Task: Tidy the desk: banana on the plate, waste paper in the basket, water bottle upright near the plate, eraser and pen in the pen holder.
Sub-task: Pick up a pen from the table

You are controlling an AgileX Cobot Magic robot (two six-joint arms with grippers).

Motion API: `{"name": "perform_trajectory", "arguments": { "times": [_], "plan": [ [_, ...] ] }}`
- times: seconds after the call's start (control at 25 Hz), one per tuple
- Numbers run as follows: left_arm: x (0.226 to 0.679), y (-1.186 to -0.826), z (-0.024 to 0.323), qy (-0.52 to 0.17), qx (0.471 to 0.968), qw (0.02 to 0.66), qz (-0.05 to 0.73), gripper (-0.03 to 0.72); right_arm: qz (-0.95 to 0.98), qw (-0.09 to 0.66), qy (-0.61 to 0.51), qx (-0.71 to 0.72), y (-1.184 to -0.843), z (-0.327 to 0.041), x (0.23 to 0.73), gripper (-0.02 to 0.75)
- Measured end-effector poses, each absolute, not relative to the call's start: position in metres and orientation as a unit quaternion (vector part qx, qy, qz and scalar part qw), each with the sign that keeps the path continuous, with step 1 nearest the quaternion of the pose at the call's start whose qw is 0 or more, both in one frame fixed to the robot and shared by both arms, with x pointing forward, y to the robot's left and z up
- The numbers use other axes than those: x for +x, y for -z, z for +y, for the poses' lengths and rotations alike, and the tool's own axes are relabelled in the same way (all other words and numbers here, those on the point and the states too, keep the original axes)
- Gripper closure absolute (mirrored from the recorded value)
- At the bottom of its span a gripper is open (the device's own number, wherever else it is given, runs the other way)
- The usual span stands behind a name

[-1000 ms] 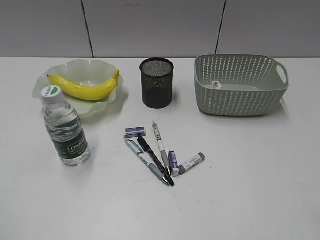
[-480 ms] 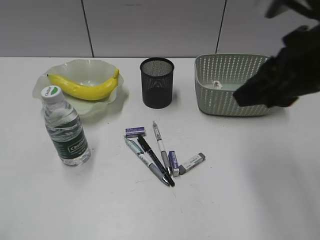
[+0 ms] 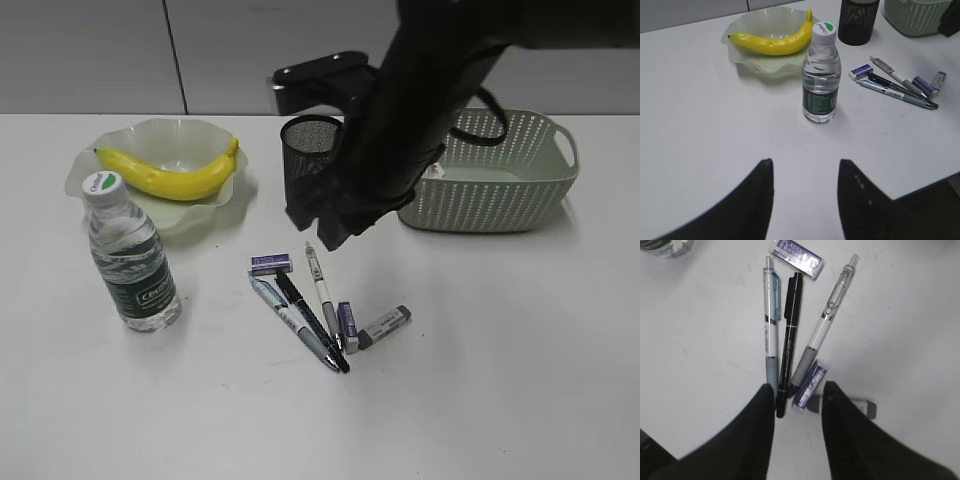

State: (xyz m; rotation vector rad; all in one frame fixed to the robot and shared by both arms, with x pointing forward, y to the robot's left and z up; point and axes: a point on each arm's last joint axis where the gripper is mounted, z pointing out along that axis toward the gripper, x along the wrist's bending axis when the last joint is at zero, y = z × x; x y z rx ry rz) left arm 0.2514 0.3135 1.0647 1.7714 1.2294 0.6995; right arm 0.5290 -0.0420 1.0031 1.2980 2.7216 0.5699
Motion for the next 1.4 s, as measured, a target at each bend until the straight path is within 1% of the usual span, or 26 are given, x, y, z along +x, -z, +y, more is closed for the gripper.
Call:
{"name": "perform_trajectory", "arguments": {
  "times": [0.24, 0.4, 0.52, 0.64, 0.92, 1.24, 1.36, 1.4],
  "plan": [
    [0.251, -1.065, 0.314, -0.28, 0.708, 0.423, 0.491, 0.368, 0.881, 0.016, -0.151, 0.448, -0.952, -0.005, 0.56, 0.448],
    [0.251, -1.065, 0.313, -0.279, 0.708, 0.424, 0.491, 0.368, 0.878, 0.013, -0.139, 0.458, -0.927, 0.008, 0.575, 0.447],
    [0.251, -1.065, 0.313, -0.279, 0.708, 0.424, 0.491, 0.368, 0.874, 0.014, -0.116, 0.472, -0.906, 0.01, 0.581, 0.447],
    [0.251, -1.065, 0.313, -0.279, 0.708, 0.424, 0.491, 0.368, 0.868, 0.023, -0.096, 0.487, -0.892, 0.008, 0.583, 0.447],
    [0.251, -1.065, 0.313, -0.279, 0.708, 0.424, 0.491, 0.369, 0.863, 0.029, -0.085, 0.496, -0.878, 0.007, 0.585, 0.447],
    [0.251, -1.065, 0.313, -0.279, 0.708, 0.424, 0.491, 0.369, 0.864, 0.031, -0.084, 0.496, -0.875, 0.008, 0.586, 0.533],
    [0.251, -1.065, 0.313, -0.279, 0.708, 0.424, 0.491, 0.369, 0.863, 0.03, -0.082, 0.497, -0.874, 0.008, 0.586, 0.629],
    [0.251, -1.065, 0.313, -0.279, 0.708, 0.424, 0.491, 0.369, 0.864, 0.03, -0.08, 0.497, -0.875, 0.007, 0.586, 0.626]
  ]
}}
